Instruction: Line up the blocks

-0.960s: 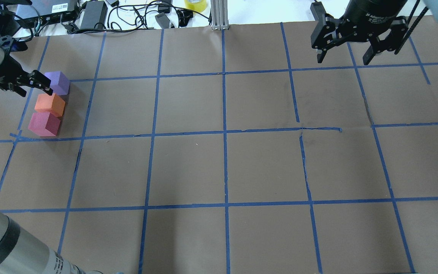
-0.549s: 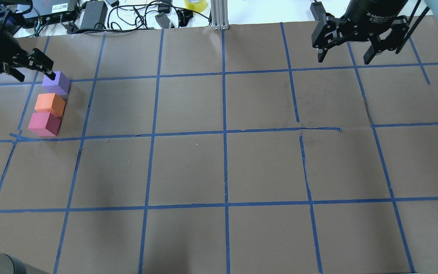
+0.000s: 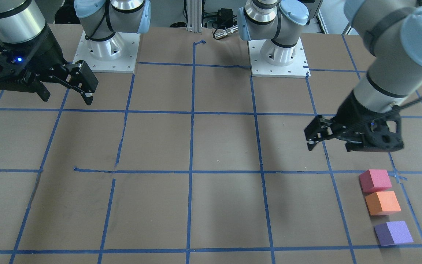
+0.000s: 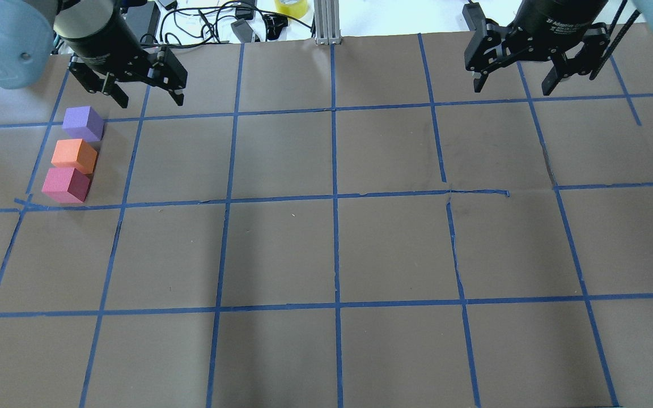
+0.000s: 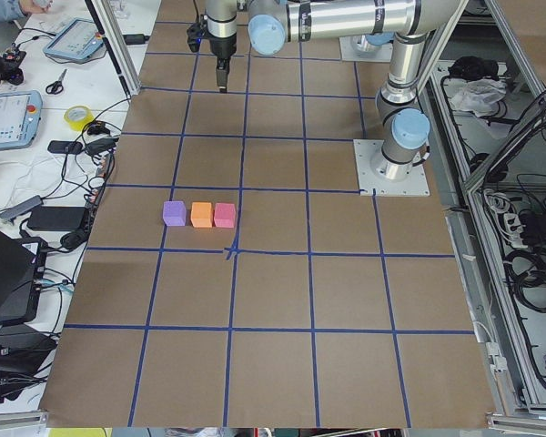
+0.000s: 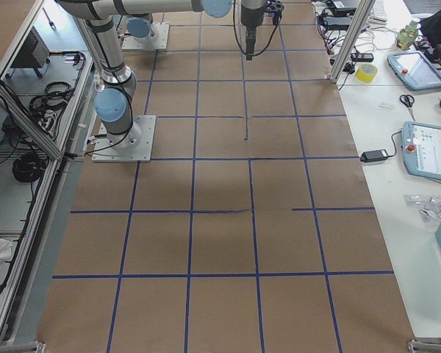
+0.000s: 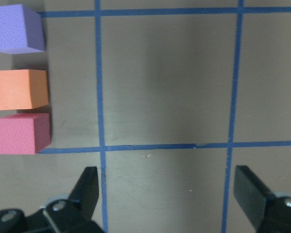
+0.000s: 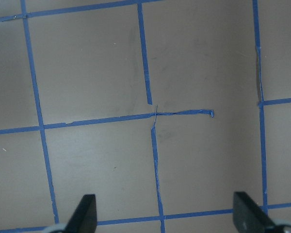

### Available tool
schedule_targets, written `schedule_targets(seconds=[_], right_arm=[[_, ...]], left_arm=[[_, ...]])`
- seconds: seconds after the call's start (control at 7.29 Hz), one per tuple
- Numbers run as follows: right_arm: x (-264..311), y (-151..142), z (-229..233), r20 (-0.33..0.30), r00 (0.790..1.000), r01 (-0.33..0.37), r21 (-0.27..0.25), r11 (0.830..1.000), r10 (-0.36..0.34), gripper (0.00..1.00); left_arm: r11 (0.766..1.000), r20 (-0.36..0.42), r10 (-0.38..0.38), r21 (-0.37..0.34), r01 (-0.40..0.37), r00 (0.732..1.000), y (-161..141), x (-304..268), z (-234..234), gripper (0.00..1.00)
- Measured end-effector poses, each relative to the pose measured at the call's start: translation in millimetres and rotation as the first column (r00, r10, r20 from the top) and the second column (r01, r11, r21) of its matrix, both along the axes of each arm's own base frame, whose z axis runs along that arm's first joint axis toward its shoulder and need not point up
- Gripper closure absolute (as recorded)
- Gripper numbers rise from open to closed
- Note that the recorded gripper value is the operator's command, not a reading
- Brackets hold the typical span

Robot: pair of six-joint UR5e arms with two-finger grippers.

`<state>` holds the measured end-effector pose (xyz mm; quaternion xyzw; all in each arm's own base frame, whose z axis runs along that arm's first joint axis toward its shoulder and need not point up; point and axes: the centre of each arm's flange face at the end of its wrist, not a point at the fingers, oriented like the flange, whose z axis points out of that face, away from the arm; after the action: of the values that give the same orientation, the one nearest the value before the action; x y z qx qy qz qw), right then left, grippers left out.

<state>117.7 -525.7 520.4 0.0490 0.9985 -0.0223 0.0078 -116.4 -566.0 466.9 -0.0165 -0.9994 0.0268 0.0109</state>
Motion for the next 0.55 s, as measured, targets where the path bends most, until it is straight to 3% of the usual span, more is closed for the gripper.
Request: schedule_targets(seconds=[0.55], right_arm=[[-0.2,-0.7,-0.6,0.000,1.000,-0.001,0.000,1.000,0.001,0.00]], left_arm=[[0.999,0.003,-0.020,-0.035,0.020,1.000,38.4,-24.0,39.5,0.00]])
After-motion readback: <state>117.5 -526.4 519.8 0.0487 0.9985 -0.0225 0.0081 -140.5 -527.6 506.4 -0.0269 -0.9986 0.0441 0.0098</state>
